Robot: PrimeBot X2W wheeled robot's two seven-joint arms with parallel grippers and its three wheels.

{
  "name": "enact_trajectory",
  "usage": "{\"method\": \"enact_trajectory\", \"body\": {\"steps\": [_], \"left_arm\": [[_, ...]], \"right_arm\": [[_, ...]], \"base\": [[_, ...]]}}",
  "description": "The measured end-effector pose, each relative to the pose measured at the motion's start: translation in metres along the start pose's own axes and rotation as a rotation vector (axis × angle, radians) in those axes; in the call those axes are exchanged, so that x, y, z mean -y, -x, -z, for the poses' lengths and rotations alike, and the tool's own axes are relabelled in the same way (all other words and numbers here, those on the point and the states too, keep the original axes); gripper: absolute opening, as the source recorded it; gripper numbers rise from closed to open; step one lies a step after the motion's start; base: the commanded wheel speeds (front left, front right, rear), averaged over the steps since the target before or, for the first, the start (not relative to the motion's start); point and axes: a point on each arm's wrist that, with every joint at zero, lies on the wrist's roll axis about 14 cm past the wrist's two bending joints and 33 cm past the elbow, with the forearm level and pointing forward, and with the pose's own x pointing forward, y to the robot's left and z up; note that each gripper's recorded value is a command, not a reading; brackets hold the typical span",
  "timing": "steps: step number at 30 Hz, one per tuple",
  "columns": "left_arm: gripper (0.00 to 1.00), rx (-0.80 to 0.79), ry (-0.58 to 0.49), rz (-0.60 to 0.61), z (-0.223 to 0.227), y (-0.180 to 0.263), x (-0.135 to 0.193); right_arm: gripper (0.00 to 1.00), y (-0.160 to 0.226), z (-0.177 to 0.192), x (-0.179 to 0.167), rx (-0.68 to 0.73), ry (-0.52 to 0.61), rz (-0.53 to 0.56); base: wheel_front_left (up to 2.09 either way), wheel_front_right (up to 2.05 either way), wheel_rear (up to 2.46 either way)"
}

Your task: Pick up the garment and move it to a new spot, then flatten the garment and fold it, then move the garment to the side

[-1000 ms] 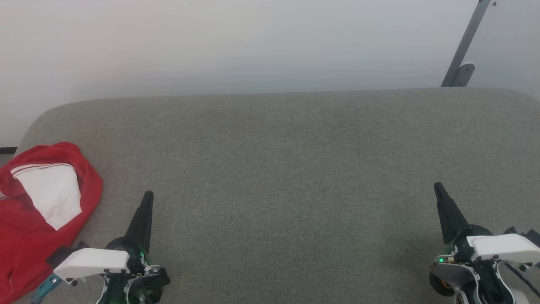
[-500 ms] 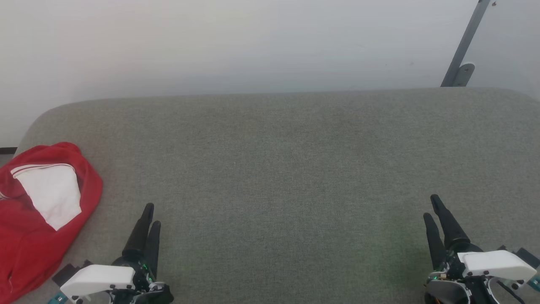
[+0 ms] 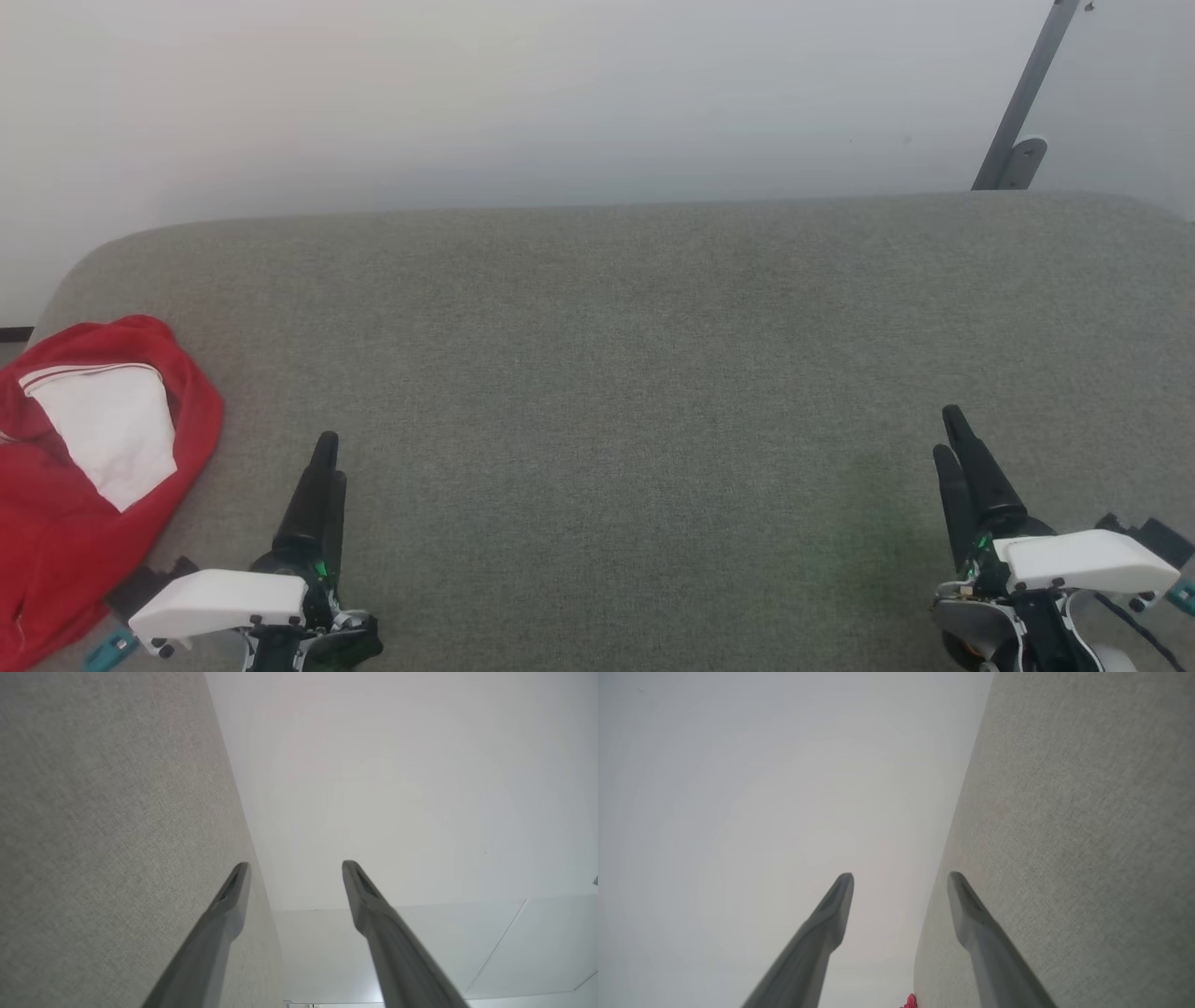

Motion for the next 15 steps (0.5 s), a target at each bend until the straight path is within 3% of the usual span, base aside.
{"method": "enact_trajectory", "body": {"steps": [6, 15], "left_arm": [[1.00, 0.010, -0.104, -0.010, -0.003, -0.002, 0.002], [1.00, 0.030, -0.352, -0.019, -0.010, -0.004, 0.006]], "right_arm": [[1.00, -0.004, 0.002, -0.006, -0.005, 0.092, -0.016], [1.00, -0.011, 0.001, -0.007, -0.011, 0.290, -0.019]], "base": [[0.00, 0.00, 0.00], [0.00, 0.00, 0.00]]}}
